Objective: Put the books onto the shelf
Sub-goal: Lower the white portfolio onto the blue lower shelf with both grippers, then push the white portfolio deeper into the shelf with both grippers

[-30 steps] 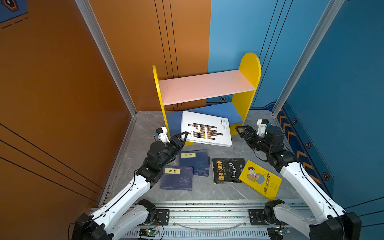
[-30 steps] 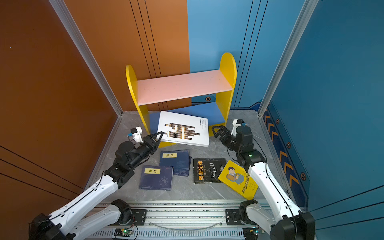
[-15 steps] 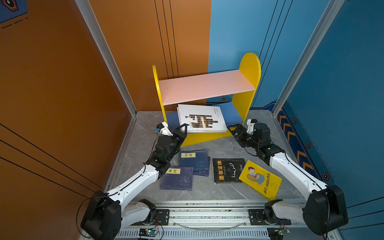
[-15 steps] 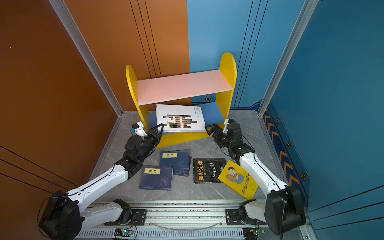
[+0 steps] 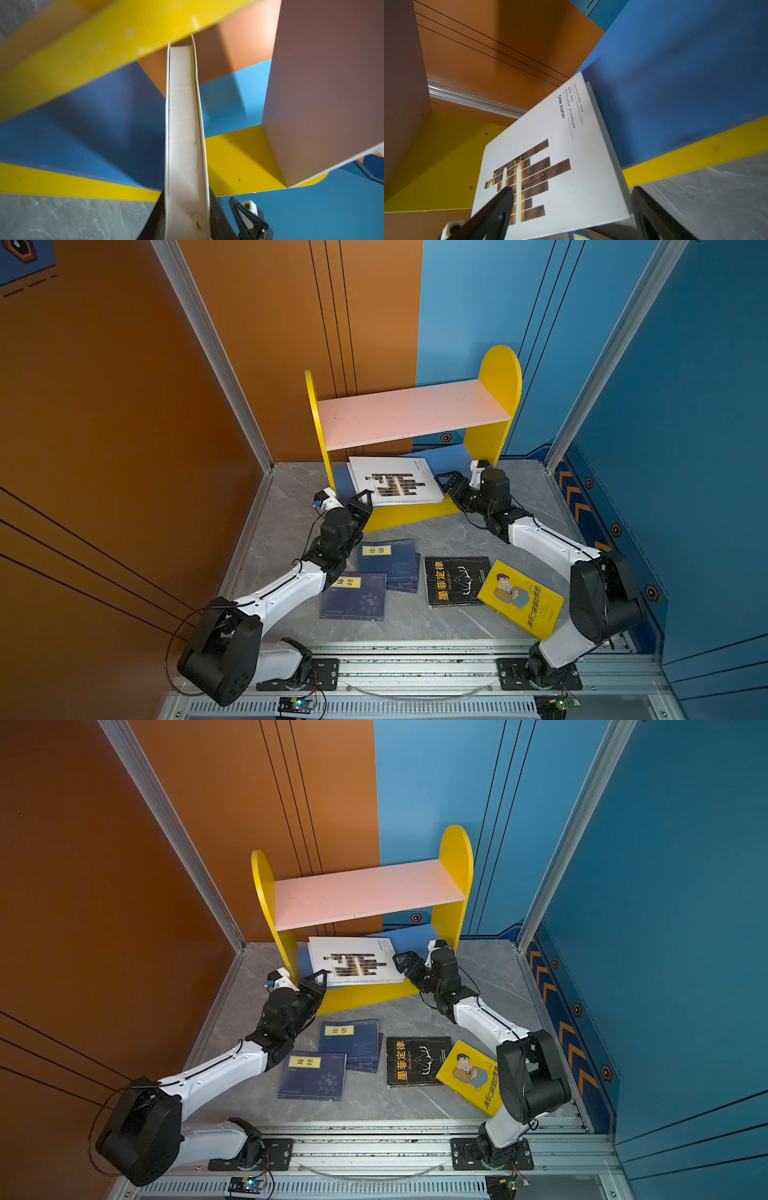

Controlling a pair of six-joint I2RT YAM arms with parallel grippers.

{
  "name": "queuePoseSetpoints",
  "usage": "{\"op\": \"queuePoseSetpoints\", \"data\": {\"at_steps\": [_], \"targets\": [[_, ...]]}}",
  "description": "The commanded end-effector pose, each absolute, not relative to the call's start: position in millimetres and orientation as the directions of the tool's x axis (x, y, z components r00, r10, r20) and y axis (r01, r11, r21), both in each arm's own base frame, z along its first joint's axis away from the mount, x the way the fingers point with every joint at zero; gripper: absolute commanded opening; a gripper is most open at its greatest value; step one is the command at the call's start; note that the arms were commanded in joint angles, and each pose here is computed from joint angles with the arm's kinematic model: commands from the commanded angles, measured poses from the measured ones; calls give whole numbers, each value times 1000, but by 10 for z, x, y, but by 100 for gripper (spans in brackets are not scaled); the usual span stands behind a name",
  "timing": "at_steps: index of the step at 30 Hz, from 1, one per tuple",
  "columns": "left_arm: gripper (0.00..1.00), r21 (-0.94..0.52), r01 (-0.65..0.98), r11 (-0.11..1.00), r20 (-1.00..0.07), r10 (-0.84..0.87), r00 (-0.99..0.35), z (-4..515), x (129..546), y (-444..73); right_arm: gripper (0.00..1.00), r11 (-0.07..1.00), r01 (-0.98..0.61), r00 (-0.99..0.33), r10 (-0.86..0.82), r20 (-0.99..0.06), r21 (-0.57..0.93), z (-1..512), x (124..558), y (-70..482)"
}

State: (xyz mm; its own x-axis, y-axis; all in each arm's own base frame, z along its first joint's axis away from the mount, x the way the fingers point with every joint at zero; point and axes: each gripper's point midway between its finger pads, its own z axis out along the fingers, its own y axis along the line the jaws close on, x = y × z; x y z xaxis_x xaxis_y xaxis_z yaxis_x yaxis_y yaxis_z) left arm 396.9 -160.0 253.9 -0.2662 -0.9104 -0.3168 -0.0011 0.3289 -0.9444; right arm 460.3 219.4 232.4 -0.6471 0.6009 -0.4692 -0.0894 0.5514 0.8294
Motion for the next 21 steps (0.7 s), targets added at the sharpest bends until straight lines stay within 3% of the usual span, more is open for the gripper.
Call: {"op": "queuePoseSetpoints", "data": {"at_steps": [1, 8, 9, 12, 15, 17, 21], "targets": [[17, -959, 56, 279, -284, -933, -222, 2803, 4046, -1566, 90, 569, -132, -616, 594, -517, 811, 2418, 4751, 2264], [18, -962, 42, 269, -272, -936, -222, 2713, 4105, -1550, 90, 612, -114, -624, 569, -536, 783, 2267, 4834, 2336], [23, -963, 37, 266, -267, -936, -230, 2688, 4116, -1563, 90, 614, -117, -628, 563, -537, 780, 2254, 4839, 2357], [62, -965, 29, 261, -260, -933, -249, 2650, 4124, -1592, 90, 613, -123, -636, 555, -536, 781, 2239, 4862, 2422], [88, -960, -29, 279, -262, -929, -261, 2557, 4096, -1576, 90, 612, -121, -642, 552, -532, 781, 2214, 4874, 2463], [99, -944, -91, 316, -281, -920, -273, 2481, 4049, -1552, 90, 615, -122, -642, 550, -534, 779, 2213, 4874, 2476], [98, -884, -205, 419, -361, -893, -267, 2423, 3905, -1410, 90, 622, -121, -644, 543, -538, 773, 2196, 4855, 2493]]}}
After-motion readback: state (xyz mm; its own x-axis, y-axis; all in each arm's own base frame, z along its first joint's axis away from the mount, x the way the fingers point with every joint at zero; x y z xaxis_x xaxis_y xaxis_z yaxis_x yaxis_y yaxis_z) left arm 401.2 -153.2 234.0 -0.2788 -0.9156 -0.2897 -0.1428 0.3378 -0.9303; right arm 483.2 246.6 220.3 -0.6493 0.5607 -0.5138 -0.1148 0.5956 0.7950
